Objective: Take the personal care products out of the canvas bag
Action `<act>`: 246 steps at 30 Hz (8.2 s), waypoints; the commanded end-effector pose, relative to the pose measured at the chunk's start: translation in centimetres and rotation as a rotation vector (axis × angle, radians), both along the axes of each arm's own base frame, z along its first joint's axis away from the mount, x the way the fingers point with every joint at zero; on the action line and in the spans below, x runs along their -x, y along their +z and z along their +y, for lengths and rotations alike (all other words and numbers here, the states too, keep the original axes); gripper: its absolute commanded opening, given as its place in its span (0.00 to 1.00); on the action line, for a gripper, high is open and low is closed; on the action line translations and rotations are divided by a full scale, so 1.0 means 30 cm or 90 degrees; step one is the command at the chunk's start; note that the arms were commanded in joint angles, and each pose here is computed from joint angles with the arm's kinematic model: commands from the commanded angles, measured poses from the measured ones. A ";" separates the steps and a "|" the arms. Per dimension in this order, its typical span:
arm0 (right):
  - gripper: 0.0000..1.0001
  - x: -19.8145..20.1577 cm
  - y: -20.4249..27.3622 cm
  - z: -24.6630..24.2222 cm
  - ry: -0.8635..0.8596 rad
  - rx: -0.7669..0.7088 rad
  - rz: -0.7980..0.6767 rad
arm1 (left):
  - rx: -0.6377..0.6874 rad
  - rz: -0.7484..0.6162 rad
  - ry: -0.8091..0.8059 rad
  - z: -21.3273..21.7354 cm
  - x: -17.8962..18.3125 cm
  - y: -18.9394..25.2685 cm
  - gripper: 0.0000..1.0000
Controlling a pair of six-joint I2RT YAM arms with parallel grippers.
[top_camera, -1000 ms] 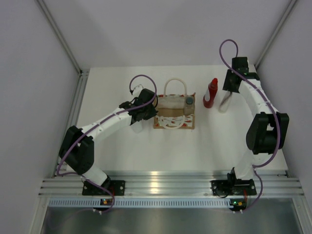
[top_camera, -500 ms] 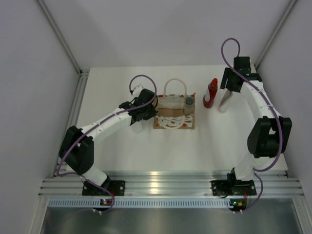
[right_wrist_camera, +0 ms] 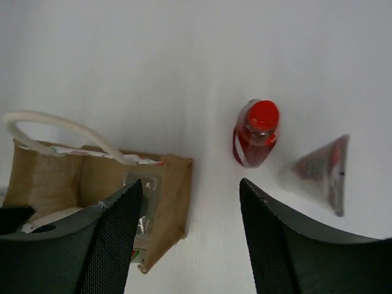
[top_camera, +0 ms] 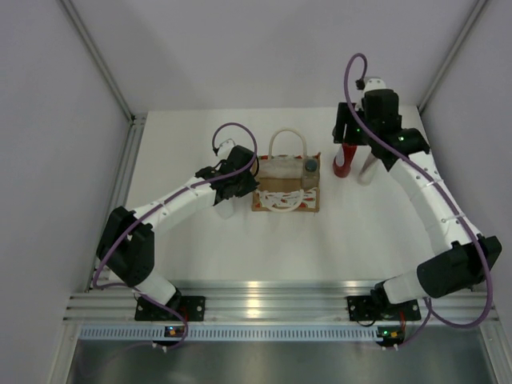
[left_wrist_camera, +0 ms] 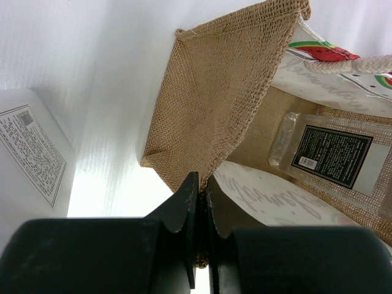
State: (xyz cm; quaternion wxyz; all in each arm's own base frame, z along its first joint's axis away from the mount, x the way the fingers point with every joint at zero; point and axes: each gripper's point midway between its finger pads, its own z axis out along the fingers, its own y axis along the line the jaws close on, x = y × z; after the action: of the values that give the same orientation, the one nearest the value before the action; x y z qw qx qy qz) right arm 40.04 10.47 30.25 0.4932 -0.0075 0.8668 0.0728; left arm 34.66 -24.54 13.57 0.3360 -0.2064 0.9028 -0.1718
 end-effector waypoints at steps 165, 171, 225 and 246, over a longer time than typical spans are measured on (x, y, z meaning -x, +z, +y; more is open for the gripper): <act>0.00 0.190 -0.144 -0.177 -0.115 0.023 0.023 | 0.077 -0.298 -0.256 -0.087 0.045 0.717 0.98; 0.00 0.164 -0.284 -0.169 -0.116 0.029 0.068 | -0.028 -0.329 -0.214 0.047 0.060 0.793 0.98; 0.99 0.631 0.009 -0.309 -0.087 0.058 -0.169 | -0.296 -0.357 0.114 0.848 0.534 0.562 0.98; 0.99 0.770 0.003 -0.381 -0.109 0.087 -0.167 | -0.282 -0.400 -0.066 0.750 0.574 0.611 0.98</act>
State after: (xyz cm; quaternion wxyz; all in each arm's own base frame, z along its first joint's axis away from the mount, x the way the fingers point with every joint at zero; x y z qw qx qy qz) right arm 17.62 -0.74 29.90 0.6044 0.0270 0.7958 -0.0266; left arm 17.67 -1.47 31.41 0.6221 -0.0446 0.7810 -0.0331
